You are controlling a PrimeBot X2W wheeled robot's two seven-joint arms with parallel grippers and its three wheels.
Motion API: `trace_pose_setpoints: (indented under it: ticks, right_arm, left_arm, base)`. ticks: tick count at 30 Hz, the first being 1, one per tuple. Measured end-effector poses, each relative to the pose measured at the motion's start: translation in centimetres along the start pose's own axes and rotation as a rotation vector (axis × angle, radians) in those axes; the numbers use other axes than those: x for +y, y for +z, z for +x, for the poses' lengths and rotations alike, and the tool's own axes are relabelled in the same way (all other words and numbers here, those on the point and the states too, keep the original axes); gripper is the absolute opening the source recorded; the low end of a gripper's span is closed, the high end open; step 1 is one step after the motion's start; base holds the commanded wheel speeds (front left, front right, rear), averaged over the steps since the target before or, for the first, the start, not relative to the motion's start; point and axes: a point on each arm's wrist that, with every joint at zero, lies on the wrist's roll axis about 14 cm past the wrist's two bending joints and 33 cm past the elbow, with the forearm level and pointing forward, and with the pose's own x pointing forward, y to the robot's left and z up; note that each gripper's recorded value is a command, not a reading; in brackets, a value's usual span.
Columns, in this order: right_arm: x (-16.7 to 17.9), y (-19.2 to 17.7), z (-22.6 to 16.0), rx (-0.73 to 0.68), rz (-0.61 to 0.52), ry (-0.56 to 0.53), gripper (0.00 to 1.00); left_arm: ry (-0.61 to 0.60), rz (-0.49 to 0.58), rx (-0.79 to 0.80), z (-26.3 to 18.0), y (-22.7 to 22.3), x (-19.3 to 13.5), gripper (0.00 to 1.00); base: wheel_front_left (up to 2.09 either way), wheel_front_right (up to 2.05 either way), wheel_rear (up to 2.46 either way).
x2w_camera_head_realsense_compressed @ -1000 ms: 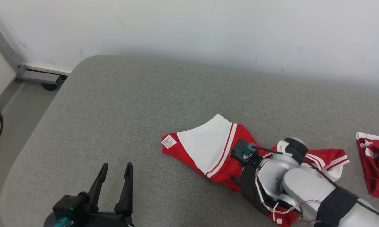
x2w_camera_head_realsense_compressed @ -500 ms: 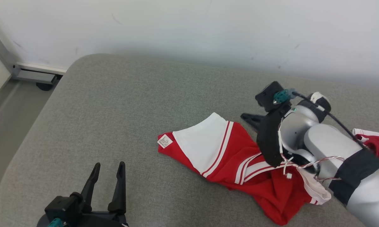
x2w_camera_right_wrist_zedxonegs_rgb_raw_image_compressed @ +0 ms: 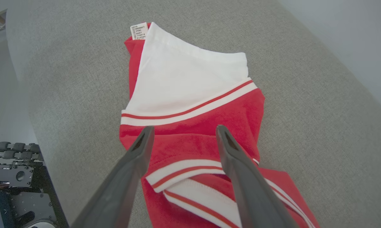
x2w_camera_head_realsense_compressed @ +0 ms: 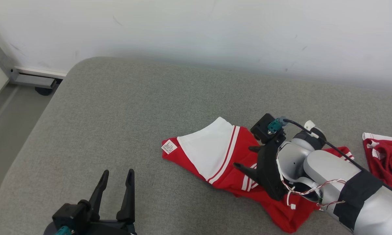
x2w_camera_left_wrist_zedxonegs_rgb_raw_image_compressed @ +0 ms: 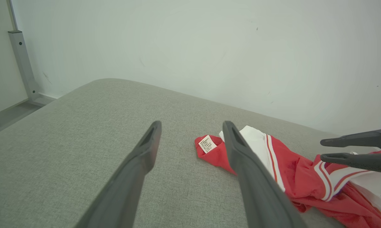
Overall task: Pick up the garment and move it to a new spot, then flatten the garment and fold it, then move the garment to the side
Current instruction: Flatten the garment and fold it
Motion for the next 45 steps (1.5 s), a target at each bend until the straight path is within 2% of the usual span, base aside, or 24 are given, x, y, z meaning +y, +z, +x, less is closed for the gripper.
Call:
trace_pose_setpoints:
  ticks: [11,18,19,20,23,30,35,36,37,38,41,45]
  right_arm:
    - [2.0,-2.6,0.9,0.141,-0.086,0.066,1.0]
    - [1.6,-2.1,2.0,0.194,-0.23,0.057,0.99]
    - [1.5,-2.3,2.1,0.209,-0.243,0.055,0.26]
    - [1.5,-2.6,2.2,0.223,-0.26,0.057,0.0]
    - [1.6,-2.8,2.7,0.222,-0.279,0.068,0.0]
    - [0.9,0.5,2.7,0.118,-0.296,0.041,0.0]
    - [0.1,0.0,2.3,0.121,-0.244,0.023,0.0]
    - [0.2,-0.2,2.2,0.125,-0.229,0.027,0.22]
    - [0.3,-0.3,2.2,0.124,-0.212,0.033,0.65]
    - [0.6,-0.2,2.2,0.118,-0.188,0.044,1.0]
    - [2.2,0.5,2.4,0.09,-0.088,0.095,1.0]
    - [2.3,-0.5,2.2,0.164,-0.047,0.101,1.0]
  left_arm:
    - [-0.005,-0.021,0.013,-0.5,-0.5,-0.5,1.0]
    - [0.008,-0.024,0.009,-0.4,-0.4,-0.3,1.0]
    - [0.013,-0.025,0.011,-0.4,-0.4,-0.2,1.0]
    - [0.017,-0.023,0.011,-0.4,-0.4,0.0,1.0]
    - [0.033,-0.023,0.012,-0.4,-0.4,0.5,1.0]
    - [0.043,-0.021,0.012,-0.4,-0.5,0.9,1.0]
    - [0.026,-0.022,0.008,-0.2,-0.5,0.4,1.0]
    - [0.023,-0.023,0.009,-0.2,-0.5,0.3,1.0]
    - [0.021,-0.023,0.009,-0.2,-0.6,0.2,1.0]
    - [0.02,-0.023,0.009,-0.2,-0.6,0.2,1.0]
    - [0.017,-0.022,0.012,-0.2,-0.7,0.2,1.0]
    - [-0.005,-0.03,0.019,-0.3,-1.0,-0.5,1.0]
  base:
    - [0.0,0.0,0.0]
    - [0.0,0.0,0.0]
    - [0.0,0.0,0.0]
    - [0.0,0.0,0.0]
    - [0.0,0.0,0.0]
    - [0.0,0.0,0.0]
    - [0.0,0.0,0.0]
    - [0.0,0.0,0.0]
    - [0.0,0.0,0.0]
    - [0.0,0.0,0.0]
    - [0.0,0.0,0.0]
    - [0.0,0.0,0.0]
